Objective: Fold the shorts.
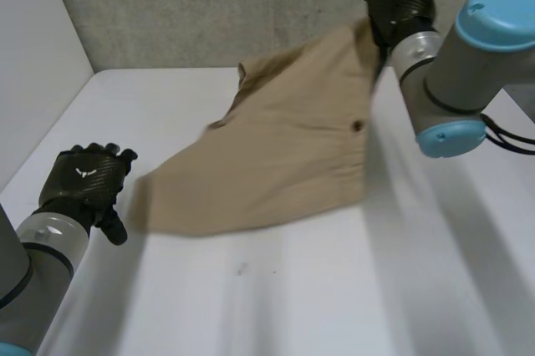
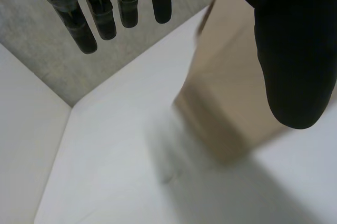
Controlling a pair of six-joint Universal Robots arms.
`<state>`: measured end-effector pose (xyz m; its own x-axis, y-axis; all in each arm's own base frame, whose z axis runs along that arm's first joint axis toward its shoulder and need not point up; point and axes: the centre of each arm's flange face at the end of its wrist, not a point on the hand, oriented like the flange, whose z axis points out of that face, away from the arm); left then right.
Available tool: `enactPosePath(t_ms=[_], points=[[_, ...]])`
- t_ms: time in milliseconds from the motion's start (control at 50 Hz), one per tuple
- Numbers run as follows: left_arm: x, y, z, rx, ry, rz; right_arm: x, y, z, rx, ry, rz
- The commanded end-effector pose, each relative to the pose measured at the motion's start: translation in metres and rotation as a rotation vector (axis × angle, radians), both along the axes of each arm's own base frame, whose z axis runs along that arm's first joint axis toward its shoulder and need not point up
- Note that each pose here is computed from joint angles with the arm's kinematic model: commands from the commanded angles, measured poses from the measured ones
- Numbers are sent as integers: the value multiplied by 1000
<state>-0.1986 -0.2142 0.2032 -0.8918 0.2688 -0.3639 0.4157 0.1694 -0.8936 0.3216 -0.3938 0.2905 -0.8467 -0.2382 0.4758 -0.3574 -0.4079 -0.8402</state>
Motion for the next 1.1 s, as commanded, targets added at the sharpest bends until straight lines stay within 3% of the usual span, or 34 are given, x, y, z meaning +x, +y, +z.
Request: enactPosePath(t_ms=[20,300,420,560,700,1100], points=[[-6,14,9,-30,13,-40,-8,1,-40,164,163,-38],[-13,14,9,-34,13,-68,-42,78,-45,375,117,14],[-37,16,-7,11,1,-182,-57,121,-74,510,166,64],[-53,-2,-26,57,-26,-227,-63,150,-103,634,184,113],[-64,-30,-45,69,-87,-243,-63,153,-118,689,173,136],[-85,-71,-70,61,-106,-250,-56,102,-160,676,156,108]])
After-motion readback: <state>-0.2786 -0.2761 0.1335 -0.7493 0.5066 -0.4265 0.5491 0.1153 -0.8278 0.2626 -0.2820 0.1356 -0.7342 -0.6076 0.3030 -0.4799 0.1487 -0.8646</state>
